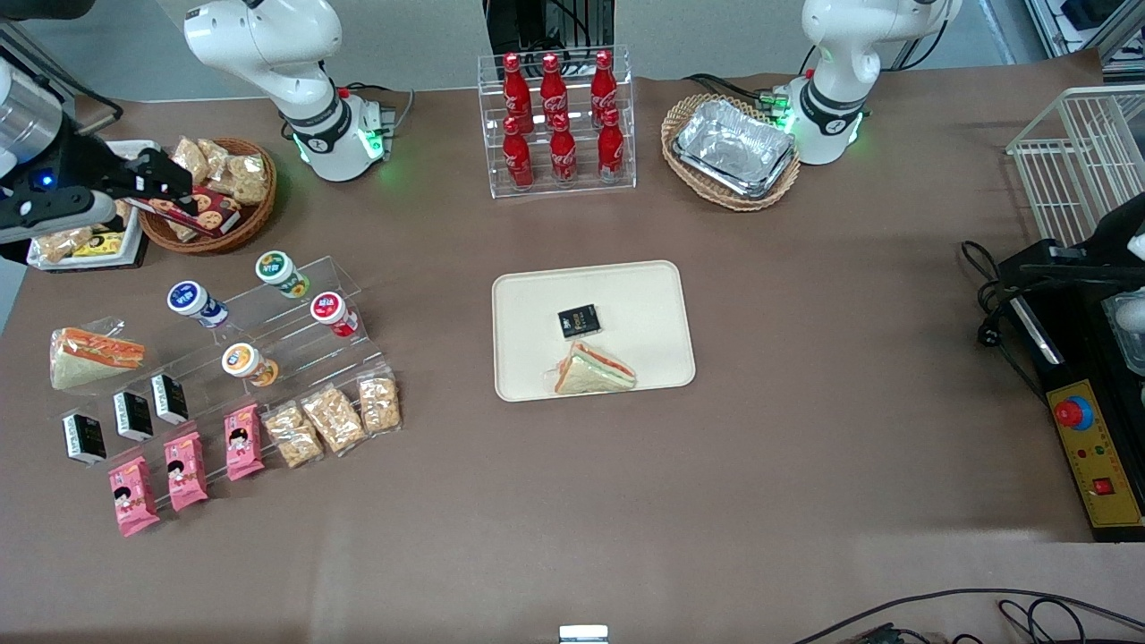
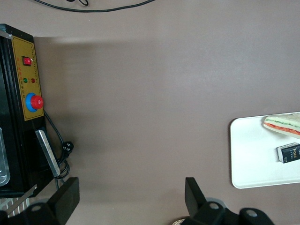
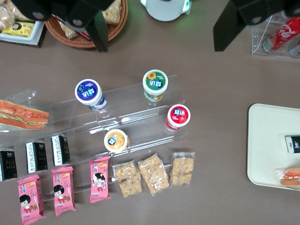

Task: Place green gum on tray
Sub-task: 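Move the open right gripper over the green-labelled bottle on the acrylic stand, then lower the right gripper and close it around the green-labelled bottle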

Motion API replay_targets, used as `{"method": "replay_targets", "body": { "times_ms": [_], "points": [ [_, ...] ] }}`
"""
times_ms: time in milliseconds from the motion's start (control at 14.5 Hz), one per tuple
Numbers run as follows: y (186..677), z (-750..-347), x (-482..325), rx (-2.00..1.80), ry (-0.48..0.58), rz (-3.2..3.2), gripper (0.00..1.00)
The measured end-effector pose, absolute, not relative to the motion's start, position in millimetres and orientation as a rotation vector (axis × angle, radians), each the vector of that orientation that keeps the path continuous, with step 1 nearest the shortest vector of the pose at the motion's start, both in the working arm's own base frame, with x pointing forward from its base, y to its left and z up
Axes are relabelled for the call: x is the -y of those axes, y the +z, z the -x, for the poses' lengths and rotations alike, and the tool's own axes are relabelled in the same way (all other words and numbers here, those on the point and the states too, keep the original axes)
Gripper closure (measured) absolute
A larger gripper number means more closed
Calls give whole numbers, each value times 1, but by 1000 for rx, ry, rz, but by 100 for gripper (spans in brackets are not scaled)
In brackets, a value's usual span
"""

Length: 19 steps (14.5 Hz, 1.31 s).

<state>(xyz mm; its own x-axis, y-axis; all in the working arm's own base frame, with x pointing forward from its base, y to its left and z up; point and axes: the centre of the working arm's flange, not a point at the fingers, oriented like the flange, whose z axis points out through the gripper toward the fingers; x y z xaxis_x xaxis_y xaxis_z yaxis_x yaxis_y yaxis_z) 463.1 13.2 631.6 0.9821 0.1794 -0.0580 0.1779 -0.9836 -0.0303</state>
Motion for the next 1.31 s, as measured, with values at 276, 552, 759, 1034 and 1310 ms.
{"method": "replay_targets", "body": {
  "times_ms": [276, 552, 759, 1034, 1310],
  "points": [
    [591, -439, -12, 309, 25, 3099, 0],
    [545, -435, -12, 323, 4, 3097, 0],
    [516, -434, -12, 327, 4, 3097, 0],
    [481, -430, -12, 344, -12, 3096, 0],
    [451, -425, -13, 353, -26, 3096, 0]
  ]
}}
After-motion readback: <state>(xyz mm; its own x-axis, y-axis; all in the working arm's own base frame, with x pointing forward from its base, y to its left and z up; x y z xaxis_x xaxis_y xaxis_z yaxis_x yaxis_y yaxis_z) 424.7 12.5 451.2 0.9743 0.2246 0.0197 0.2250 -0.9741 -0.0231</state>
